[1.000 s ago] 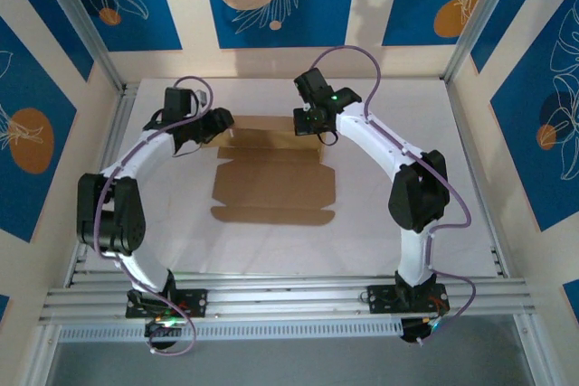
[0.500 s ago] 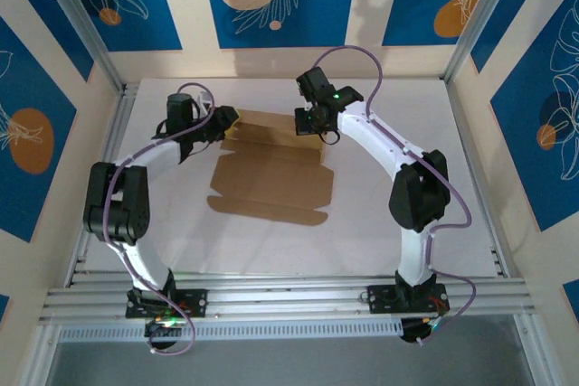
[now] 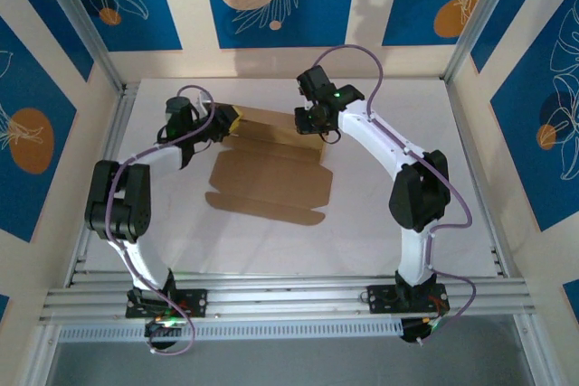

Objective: Fold the paper box

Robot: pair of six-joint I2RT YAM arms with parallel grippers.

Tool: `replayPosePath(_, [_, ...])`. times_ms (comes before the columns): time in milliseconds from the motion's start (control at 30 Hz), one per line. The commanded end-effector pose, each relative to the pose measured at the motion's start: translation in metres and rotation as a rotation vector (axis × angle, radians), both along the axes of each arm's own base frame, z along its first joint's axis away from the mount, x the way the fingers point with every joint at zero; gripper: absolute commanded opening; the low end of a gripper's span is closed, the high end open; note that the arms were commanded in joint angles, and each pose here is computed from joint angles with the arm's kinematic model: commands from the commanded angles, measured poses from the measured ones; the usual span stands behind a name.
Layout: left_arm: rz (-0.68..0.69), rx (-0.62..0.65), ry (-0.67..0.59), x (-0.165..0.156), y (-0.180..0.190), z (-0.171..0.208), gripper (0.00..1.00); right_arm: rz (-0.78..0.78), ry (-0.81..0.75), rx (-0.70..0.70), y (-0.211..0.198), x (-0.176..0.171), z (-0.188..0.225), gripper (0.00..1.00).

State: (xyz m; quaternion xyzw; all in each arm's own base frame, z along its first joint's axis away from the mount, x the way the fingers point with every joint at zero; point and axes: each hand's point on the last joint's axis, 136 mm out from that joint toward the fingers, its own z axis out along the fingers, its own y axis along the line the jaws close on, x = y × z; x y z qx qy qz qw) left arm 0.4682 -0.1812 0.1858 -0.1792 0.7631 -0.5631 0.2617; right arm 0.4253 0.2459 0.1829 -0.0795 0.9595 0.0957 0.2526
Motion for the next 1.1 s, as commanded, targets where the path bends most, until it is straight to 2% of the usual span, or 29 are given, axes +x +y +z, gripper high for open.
replayPosePath(0, [-0.013, -0.031, -0.038, -0.008, -0.005, 0.008, 0.19, 0.011, -0.021, 0.013, -0.004, -0.010, 0.023, 0.49])
replayPosePath(100, [0.010, -0.046, -0.019, -0.014, -0.011, 0.004, 0.19, -0.024, -0.063, 0.027, -0.015, -0.012, 0.040, 0.69])
replayPosePath(267, [0.036, -0.030, 0.009, -0.028, -0.027, 0.004, 0.20, -0.171, -0.069, 0.054, -0.060, -0.009, 0.047, 0.75])
replayPosePath(433, [0.063, -0.004, 0.049, -0.044, -0.045, -0.001, 0.20, -0.301, 0.020, 0.211, -0.099, -0.011, 0.027, 0.88])
replayPosePath(600, [0.089, 0.020, 0.072, -0.057, -0.061, -0.008, 0.20, -0.377, 0.084, 0.295, -0.121, -0.014, 0.010, 0.91])
replayPosePath(700, [0.087, 0.039, 0.052, -0.056, -0.064, -0.007, 0.24, -0.383, 0.074, 0.339, -0.127, -0.020, 0.012, 0.92])
replayPosePath(833, [0.100, 0.060, 0.022, -0.053, -0.061, -0.008, 0.28, -0.352, -0.014, 0.293, -0.131, -0.027, 0.033, 0.96])
replayPosePath(933, [0.102, 0.035, -0.004, -0.050, -0.063, -0.007, 0.36, -0.341, -0.066, 0.238, -0.127, -0.037, 0.053, 0.94])
replayPosePath(1000, [0.096, 0.022, -0.017, -0.051, -0.063, -0.004, 0.42, -0.336, -0.070, 0.289, -0.115, -0.048, 0.067, 0.90])
replayPosePath(1067, [0.093, 0.029, -0.034, -0.051, -0.062, -0.001, 0.45, -0.356, -0.046, 0.405, -0.103, -0.061, 0.080, 0.88])
